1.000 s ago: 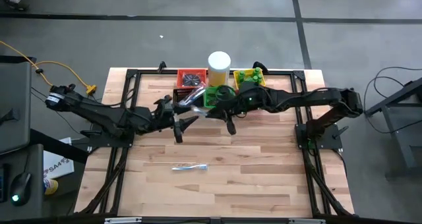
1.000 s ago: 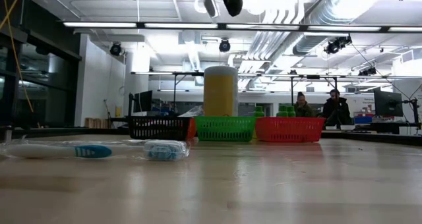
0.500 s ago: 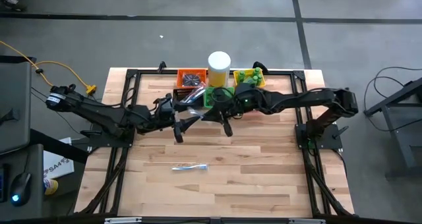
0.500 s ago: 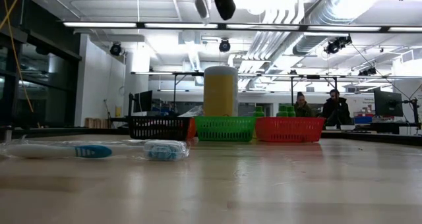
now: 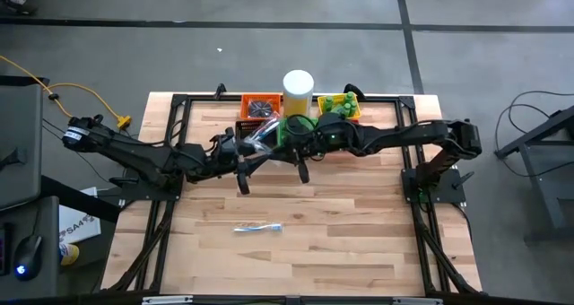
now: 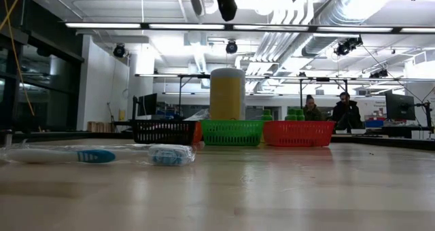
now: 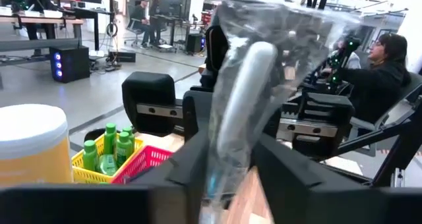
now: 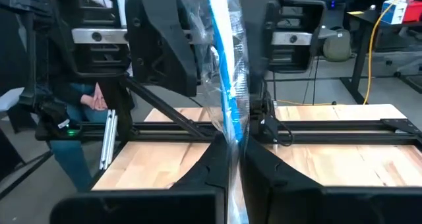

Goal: Pick & Place Travel size toiletries
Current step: Put the blue toothbrush into the black bin

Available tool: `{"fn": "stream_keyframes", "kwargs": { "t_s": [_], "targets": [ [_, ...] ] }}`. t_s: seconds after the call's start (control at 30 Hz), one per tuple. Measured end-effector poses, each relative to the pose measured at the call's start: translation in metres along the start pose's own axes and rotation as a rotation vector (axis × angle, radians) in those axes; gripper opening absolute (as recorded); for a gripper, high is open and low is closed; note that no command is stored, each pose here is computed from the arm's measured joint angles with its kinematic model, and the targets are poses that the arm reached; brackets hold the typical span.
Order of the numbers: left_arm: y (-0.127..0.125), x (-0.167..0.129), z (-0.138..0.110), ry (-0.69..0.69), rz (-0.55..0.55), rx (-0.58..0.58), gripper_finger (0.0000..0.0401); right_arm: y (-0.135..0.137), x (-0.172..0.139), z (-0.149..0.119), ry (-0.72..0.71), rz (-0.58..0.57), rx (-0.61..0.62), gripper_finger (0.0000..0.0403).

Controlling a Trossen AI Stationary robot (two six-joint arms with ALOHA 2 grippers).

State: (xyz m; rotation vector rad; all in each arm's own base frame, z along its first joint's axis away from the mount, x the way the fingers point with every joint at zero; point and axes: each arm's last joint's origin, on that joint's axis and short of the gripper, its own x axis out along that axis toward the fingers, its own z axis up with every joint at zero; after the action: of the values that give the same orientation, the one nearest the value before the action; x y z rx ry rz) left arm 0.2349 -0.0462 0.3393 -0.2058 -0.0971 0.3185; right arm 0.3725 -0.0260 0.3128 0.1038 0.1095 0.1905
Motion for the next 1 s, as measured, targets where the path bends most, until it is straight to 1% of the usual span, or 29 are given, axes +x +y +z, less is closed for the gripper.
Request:
{"fn": "stream_keyframes", "kwargs": {
  "t_s": [0.13, 0.17, 0.2, 0.27, 0.37, 0.43, 0.5, 0.6, 0.73, 0.8, 0.87, 1.0],
  "targets": [
    [0.001, 0.0, -0.001, 0.005, 0.01, 0.005, 0.0042, 0.0, 0.0, 0.0, 0.004, 0.002, 0.003, 0.001],
    [0.001, 0.0, -0.001, 0.01, 0.009, 0.011, 0.0025, 0.0, 0.0, -0.001, 0.006, 0.001, 0.004, 0.001],
    [0.0, 0.0, -0.002, 0.013, 0.009, 0.013, 0.0019, 0.0, 0.0, -0.001, 0.007, 0.002, 0.004, 0.001],
    [0.001, 0.0, -0.002, 0.014, 0.009, 0.014, 0.0023, 0.0, 0.0, -0.001, 0.01, -0.004, 0.005, 0.0012],
    [0.001, 0.0, -0.002, 0.014, 0.013, 0.014, 0.0032, -0.001, 0.0, -0.002, 0.013, -0.027, 0.007, 0.0034],
    [0.001, 0.0, -0.002, 0.015, 0.021, 0.023, 0.0027, -0.001, 0.0, -0.002, 0.018, -0.041, 0.027, 0.0059],
    [0.001, 0.0, -0.002, 0.013, 0.033, 0.029, 0.0019, -0.002, 0.0, -0.002, 0.018, -0.053, 0.081, 0.0089],
    [0.003, -0.001, -0.001, 0.012, 0.068, 0.036, 0.0019, -0.007, -0.006, 0.0, 0.028, -0.078, 0.174, 0.014],
    [0.011, 0.002, -0.001, 0.015, 0.131, 0.052, 0.0019, -0.011, -0.025, 0.014, 0.032, -0.11, 0.2, 0.0203],
    [0.018, 0.005, 0.0, 0.009, 0.164, 0.053, 0.0019, -0.011, -0.035, 0.022, 0.02, -0.122, 0.193, 0.0226],
    [0.028, 0.01, 0.002, 0.037, 0.218, 0.061, 0.0019, -0.01, -0.048, 0.031, 0.018, -0.152, 0.197, 0.0242],
    [0.056, 0.02, 0.009, 0.18, 0.368, 0.037, 0.0019, -0.006, -0.071, 0.044, 0.015, -0.243, 0.195, 0.0255]
  ]
}}
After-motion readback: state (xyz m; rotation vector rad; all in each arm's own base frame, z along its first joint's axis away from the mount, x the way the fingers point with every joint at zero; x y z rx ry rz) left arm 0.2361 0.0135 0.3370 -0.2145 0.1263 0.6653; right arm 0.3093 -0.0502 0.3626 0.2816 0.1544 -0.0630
